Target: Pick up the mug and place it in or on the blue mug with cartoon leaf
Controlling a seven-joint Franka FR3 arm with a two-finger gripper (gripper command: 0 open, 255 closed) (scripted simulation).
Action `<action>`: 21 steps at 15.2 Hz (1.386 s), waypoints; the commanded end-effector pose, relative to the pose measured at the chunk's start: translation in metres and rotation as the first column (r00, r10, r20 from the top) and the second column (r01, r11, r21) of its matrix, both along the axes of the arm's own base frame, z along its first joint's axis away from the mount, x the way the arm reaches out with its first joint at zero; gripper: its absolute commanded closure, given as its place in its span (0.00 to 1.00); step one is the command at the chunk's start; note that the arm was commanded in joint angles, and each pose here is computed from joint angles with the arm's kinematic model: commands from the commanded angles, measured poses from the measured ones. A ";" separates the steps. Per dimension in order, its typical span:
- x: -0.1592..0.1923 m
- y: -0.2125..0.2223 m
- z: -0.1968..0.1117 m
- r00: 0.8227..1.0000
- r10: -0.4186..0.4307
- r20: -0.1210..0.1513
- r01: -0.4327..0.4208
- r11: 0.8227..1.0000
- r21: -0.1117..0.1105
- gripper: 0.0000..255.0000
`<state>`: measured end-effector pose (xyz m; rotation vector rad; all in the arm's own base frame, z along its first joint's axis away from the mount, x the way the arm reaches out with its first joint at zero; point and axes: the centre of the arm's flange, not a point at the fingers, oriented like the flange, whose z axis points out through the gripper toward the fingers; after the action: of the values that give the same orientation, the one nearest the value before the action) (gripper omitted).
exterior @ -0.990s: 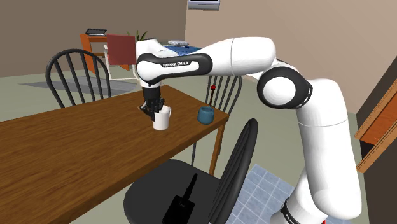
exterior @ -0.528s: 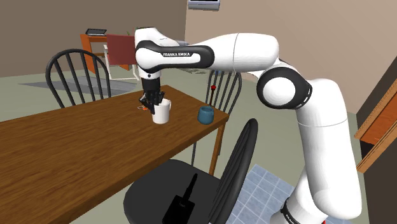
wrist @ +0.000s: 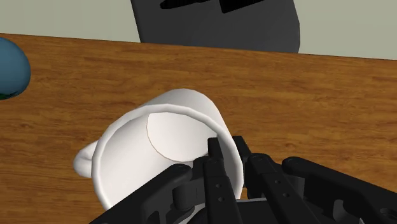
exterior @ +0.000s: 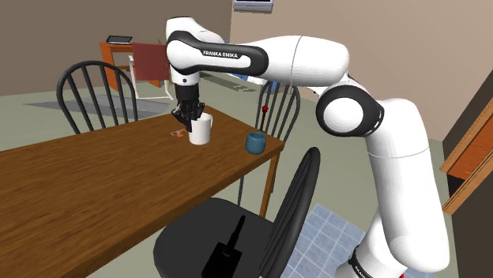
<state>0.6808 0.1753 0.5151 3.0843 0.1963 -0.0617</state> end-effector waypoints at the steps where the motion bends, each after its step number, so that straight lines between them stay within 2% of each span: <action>1: -0.002 -0.014 0.005 1.000 0.000 0.000 0.000 1.000 0.000 1.00; 21: -0.021 -0.276 0.021 1.000 0.000 0.000 0.000 1.000 0.000 1.00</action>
<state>0.6605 -0.0885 0.5350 3.0842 0.1941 -0.0619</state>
